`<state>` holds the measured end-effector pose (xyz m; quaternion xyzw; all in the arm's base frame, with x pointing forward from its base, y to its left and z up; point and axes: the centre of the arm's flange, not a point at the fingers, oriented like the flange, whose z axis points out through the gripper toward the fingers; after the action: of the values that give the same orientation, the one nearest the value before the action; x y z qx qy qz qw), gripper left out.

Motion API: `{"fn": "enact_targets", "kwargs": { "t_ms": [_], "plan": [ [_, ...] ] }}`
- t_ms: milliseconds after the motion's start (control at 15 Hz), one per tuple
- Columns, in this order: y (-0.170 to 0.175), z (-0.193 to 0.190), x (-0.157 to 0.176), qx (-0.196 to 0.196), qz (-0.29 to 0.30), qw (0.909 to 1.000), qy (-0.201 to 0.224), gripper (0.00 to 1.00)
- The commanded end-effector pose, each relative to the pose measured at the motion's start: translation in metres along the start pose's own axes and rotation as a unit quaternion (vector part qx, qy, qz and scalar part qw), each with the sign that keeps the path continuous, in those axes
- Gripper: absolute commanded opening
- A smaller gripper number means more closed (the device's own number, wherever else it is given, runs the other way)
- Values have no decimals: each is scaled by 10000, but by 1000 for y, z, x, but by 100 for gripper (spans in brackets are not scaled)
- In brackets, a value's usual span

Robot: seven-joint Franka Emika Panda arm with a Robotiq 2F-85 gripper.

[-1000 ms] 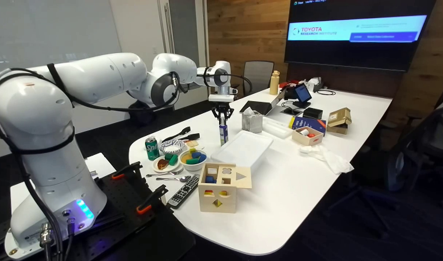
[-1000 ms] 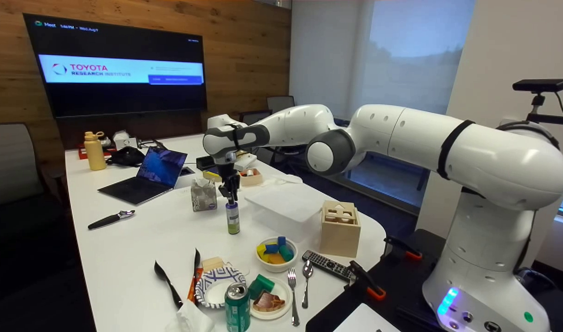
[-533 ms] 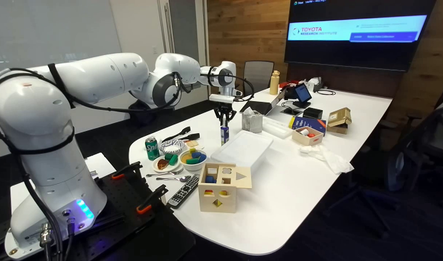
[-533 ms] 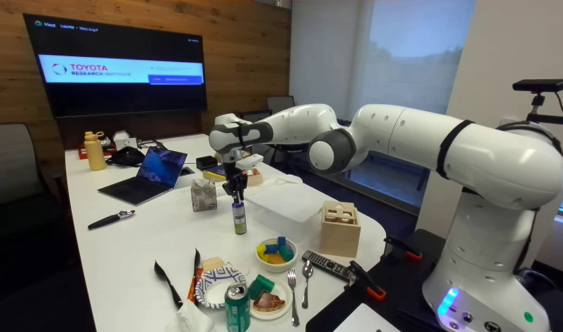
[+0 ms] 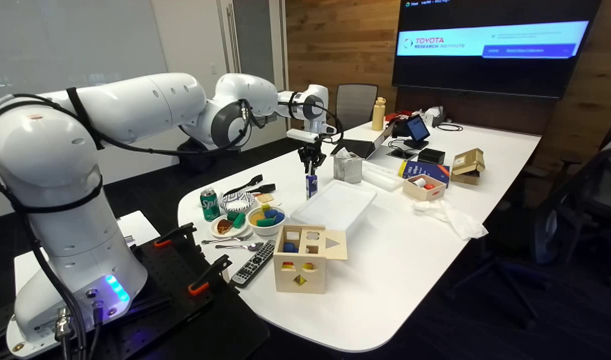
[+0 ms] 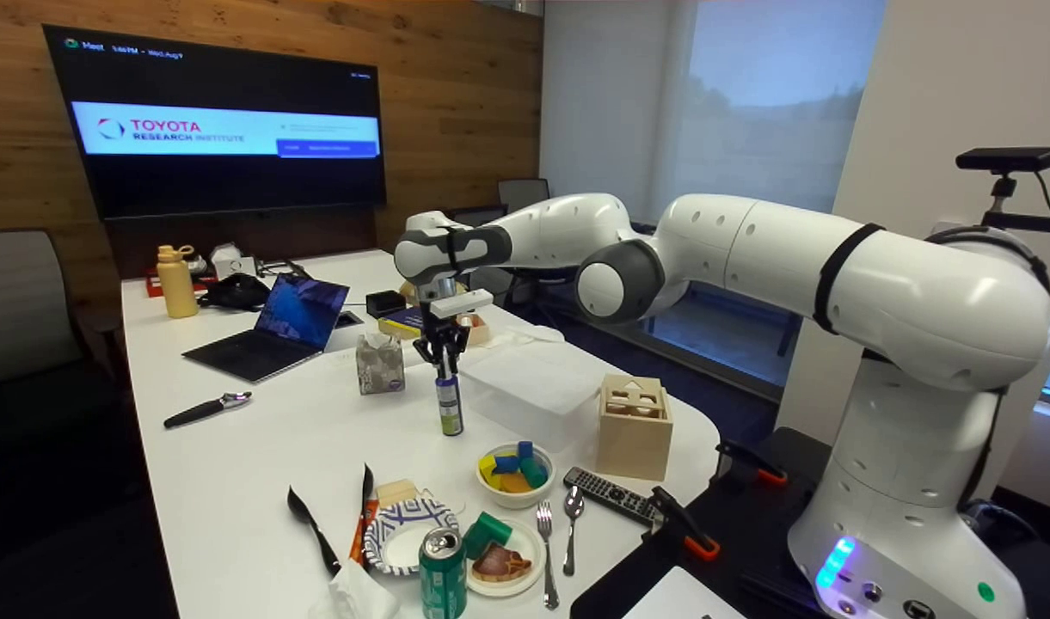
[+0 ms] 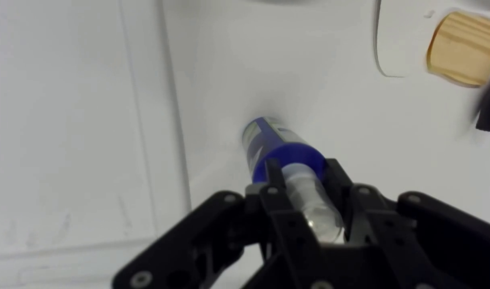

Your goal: Move the blue bottle to the right

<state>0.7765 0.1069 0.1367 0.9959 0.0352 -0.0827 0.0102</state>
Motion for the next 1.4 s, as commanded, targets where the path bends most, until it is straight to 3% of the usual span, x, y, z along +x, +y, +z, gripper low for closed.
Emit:
{"fn": "enact_targets", "kwargs": {
  "t_ms": [0,467,933,1000,1333],
  "plan": [
    [7,2,-51,-33,511,9987,18,7],
    [21,-3,-74,-164,777,9968,70,7],
    [29,-16,-72,-388,397,9981,279,7],
    [24,-4,2,-264,549,9981,80,30],
    [26,-13,3,-309,470,9983,174,30]
  ]
}}
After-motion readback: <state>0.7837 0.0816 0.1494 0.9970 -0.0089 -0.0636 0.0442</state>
